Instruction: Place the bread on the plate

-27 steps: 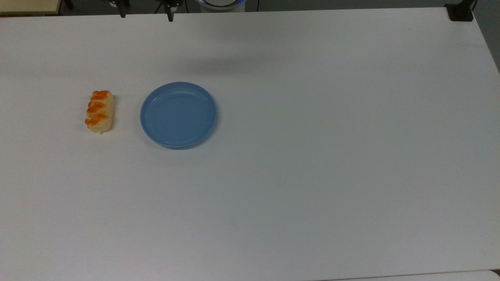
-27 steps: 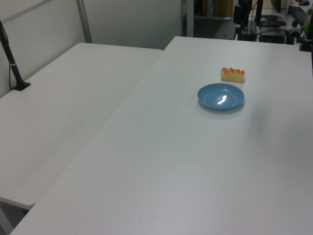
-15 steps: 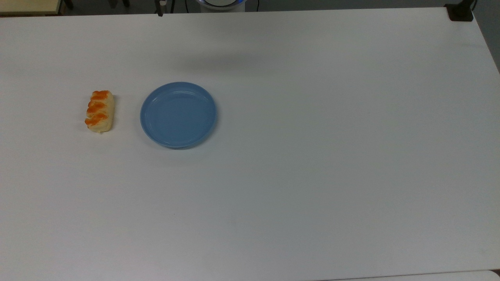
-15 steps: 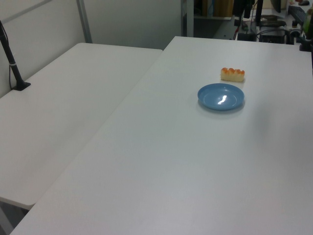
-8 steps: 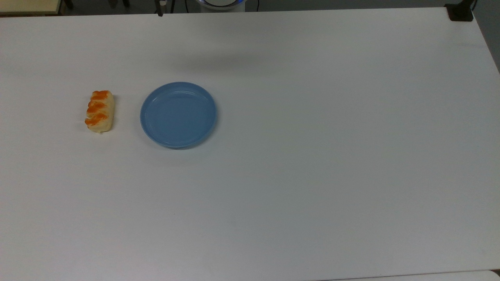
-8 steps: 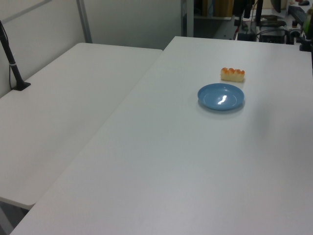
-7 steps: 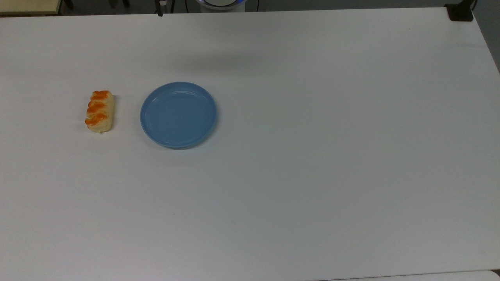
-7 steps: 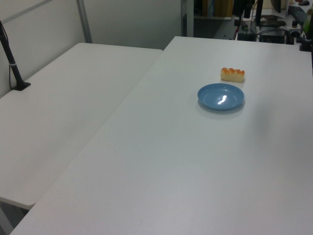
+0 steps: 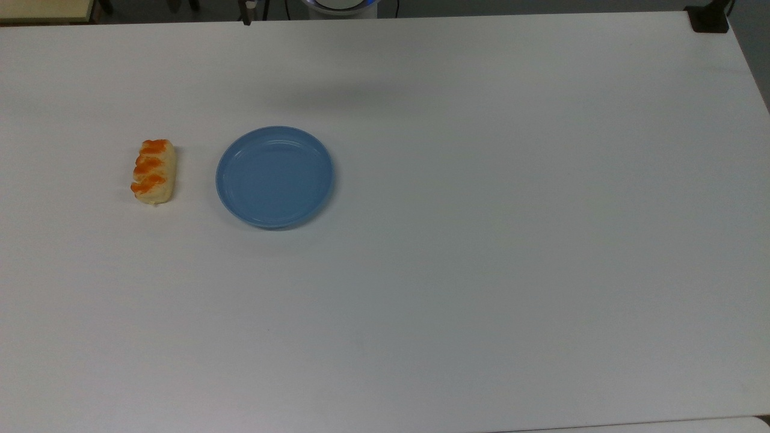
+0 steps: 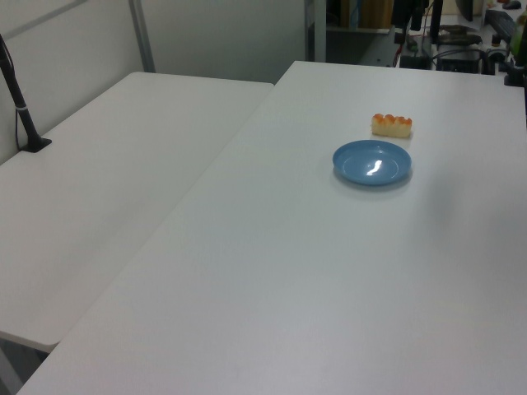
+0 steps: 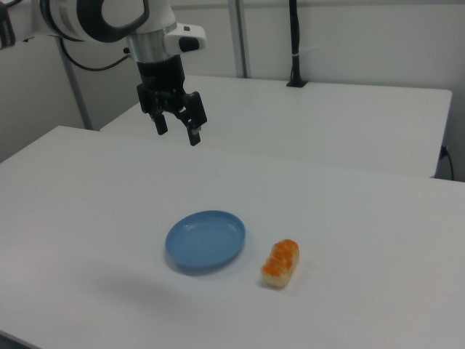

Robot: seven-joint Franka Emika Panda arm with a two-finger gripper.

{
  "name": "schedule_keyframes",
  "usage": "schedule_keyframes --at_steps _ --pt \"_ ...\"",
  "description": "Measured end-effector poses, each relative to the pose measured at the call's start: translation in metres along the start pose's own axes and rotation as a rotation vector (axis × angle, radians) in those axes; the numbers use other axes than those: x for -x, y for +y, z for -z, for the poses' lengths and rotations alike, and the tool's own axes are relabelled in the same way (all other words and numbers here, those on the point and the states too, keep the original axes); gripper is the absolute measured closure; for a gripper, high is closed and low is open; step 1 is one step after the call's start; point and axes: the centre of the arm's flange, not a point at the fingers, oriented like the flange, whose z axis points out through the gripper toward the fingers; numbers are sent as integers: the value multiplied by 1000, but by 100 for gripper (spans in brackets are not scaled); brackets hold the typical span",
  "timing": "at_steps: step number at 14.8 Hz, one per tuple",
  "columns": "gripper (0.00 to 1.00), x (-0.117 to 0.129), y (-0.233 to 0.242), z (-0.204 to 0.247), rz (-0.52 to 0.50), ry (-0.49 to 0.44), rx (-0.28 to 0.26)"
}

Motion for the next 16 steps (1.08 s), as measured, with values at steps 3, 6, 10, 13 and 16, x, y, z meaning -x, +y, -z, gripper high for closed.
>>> schedule_keyframes --at_steps 3,6,10,13,16 --pt "0 0 0 0 0 0 0" --pt "0 0 -1 0 1 0 0" --pt "0 0 -2 0 3 0 0" --pt "0 0 -2 0 -15 -1 0" --pt "0 -1 6 -4 -21 -7 4"
